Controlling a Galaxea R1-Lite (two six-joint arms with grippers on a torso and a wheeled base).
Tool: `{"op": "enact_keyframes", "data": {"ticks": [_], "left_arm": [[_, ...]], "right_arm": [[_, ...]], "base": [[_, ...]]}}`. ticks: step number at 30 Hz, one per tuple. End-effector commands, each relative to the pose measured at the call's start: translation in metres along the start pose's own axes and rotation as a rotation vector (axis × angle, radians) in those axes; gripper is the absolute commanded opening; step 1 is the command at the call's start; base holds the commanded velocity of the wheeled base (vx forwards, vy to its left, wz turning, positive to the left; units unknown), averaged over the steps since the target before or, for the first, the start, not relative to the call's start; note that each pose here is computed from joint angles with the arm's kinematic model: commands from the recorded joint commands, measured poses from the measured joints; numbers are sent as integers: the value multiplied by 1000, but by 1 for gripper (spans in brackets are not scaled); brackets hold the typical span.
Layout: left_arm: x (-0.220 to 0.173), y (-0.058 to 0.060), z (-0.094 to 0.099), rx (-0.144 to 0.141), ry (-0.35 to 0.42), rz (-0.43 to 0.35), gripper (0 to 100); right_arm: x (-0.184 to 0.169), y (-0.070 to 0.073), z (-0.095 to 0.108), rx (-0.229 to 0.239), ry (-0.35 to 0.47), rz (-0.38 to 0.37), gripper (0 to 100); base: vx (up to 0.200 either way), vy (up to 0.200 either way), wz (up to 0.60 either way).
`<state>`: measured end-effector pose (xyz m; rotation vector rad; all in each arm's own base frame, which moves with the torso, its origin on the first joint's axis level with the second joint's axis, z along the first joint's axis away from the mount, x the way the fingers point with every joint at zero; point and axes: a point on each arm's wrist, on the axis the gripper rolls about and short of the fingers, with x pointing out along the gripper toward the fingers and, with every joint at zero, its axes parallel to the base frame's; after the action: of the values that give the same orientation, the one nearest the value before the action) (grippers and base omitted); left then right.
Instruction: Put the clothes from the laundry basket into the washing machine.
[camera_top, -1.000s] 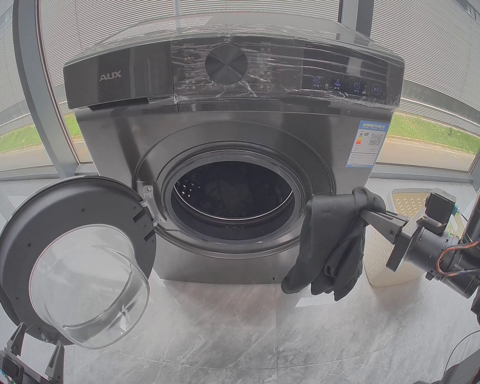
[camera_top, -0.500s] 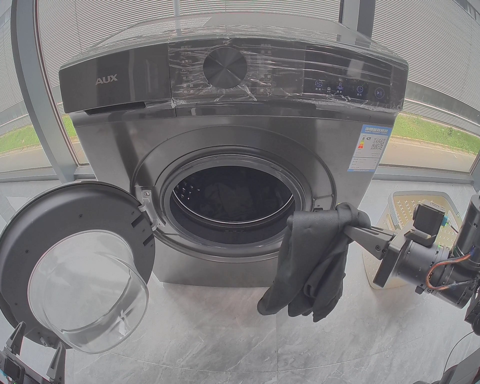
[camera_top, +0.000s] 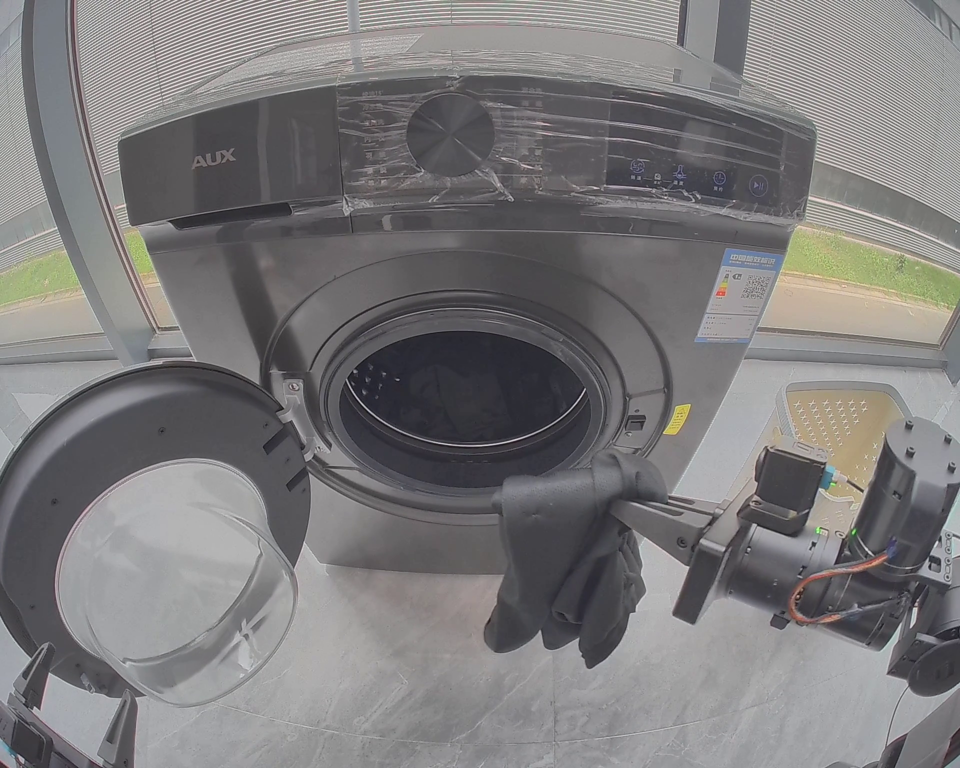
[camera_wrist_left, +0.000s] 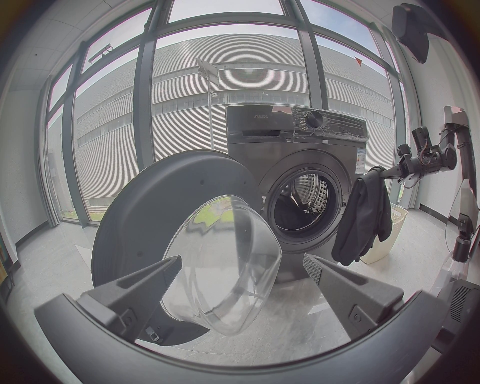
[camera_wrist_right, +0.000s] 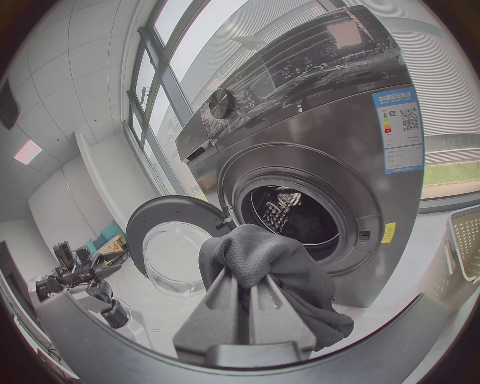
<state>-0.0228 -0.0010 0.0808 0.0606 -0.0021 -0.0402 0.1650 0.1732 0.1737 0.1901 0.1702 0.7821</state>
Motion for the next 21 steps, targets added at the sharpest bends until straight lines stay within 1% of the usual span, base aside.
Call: {"op": "enact_keyframes", "data": {"ticks": [1,2,3,4,5,6,7,8,9,10,12,13,16,17,18,19,21], "left_arm": [[0,0,-5,-2,-2,-4,100],[0,0,-5,-2,-4,-4,100],[-1,0,0,-16,-31,0,100],[-5,0,16,-34,-95,-8,100],[-11,1,40,-58,-177,-16,100],[-15,2,59,-73,-217,-37,100],[-15,3,74,-91,-216,-71,100],[-12,3,79,-89,-191,-102,100],[-8,2,80,-87,-161,-131,100],[-4,1,79,-74,-123,-182,100],[2,0,77,-54,-76,-248,100],[12,-1,76,-48,-13,-294,100],[30,-2,78,-55,84,-376,100],[30,-2,78,-55,84,-376,100],[40,-3,80,-58,136,-448,100],[46,-4,80,-62,159,-498,100],[55,-6,81,-71,194,-566,100]], "right_arm": [[24,1,-7,13,5,1,0],[26,1,-8,14,3,-1,0],[33,0,-5,14,-22,-17,0],[36,-1,-5,13,-29,-32,0],[38,-2,-4,13,-35,-46,0],[39,-2,-5,12,-33,-58,0],[41,-3,-7,10,-23,-72,0],[43,-5,-8,6,-20,-82,0],[48,-7,-9,5,-20,-94,0],[55,-9,-10,5,-22,-116,0],[60,-9,-11,6,-31,-134,0],[64,-10,-10,6,-34,-146,0],[73,-9,-16,7,-19,-150,0],[73,-9,-16,7,-19,-150,0],[77,-6,-15,11,-22,-145,0],[80,-4,-13,15,-33,-143,0],[88,-6,-12,18,-44,-150,0]], "base": [[0,0,0],[0,0,0],[0,0,0],[0,0,0],[0,0,0],[0,0,0],[0,0,0],[0,0,0],[0,0,0],[0,0,0],[0,0,0],[0,0,0],[0,0,0],[0,0,0],[0,0,0],[0,0,0],[0,0,0]]}}
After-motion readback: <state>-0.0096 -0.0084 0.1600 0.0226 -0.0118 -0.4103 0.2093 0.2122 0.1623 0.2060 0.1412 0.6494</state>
